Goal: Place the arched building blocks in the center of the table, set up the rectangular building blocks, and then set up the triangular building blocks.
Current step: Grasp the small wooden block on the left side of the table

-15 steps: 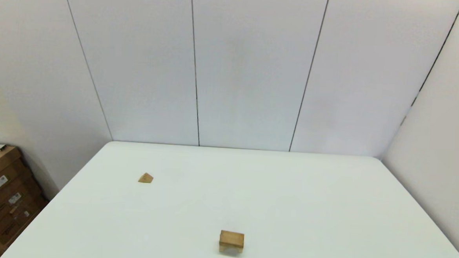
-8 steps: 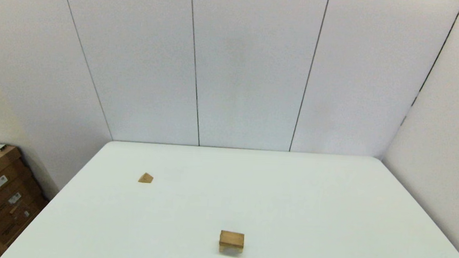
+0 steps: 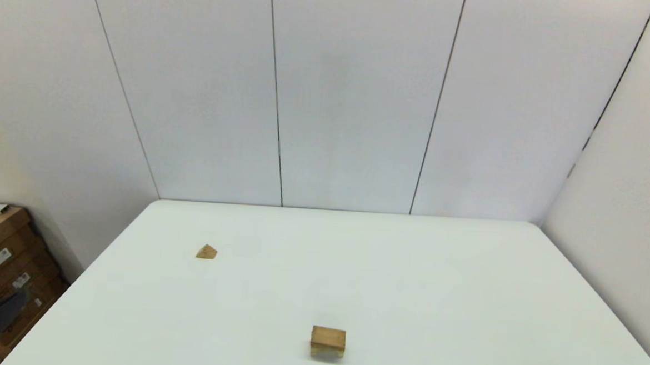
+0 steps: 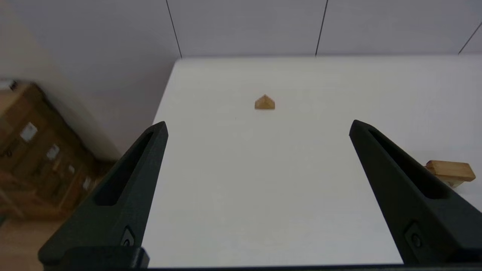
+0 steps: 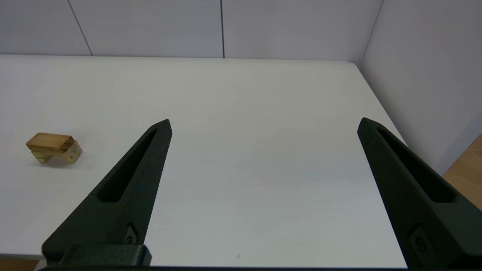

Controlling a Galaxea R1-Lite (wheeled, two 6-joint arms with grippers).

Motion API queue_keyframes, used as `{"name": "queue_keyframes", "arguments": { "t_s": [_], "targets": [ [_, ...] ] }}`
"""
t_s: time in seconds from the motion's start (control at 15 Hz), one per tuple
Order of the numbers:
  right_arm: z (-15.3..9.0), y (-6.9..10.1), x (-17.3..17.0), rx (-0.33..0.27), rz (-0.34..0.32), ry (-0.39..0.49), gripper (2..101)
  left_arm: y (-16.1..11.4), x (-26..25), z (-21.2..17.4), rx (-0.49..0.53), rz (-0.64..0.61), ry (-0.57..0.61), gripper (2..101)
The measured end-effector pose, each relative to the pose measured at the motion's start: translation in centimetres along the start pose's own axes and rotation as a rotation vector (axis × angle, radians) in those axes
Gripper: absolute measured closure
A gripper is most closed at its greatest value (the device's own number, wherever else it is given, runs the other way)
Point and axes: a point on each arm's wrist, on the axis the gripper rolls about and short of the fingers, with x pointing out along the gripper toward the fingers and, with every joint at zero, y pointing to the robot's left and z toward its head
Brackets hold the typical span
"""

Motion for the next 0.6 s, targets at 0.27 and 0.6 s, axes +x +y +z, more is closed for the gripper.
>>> {"name": "queue_keyframes", "arguments": {
  "t_s": [0.27, 0.6],
  "targets": [
    [0.0, 0.0, 0.0, 0.000, 0.001, 0.000, 5.0, 0.2, 12.1, 3.9, -0.020, 0.030, 0.247, 5.4],
    [0.0, 0.0, 0.0, 0.000, 0.001, 0.001, 5.0, 2.4, 28.9, 1.2, -0.018, 0.028, 0.390, 5.4]
  ]
}}
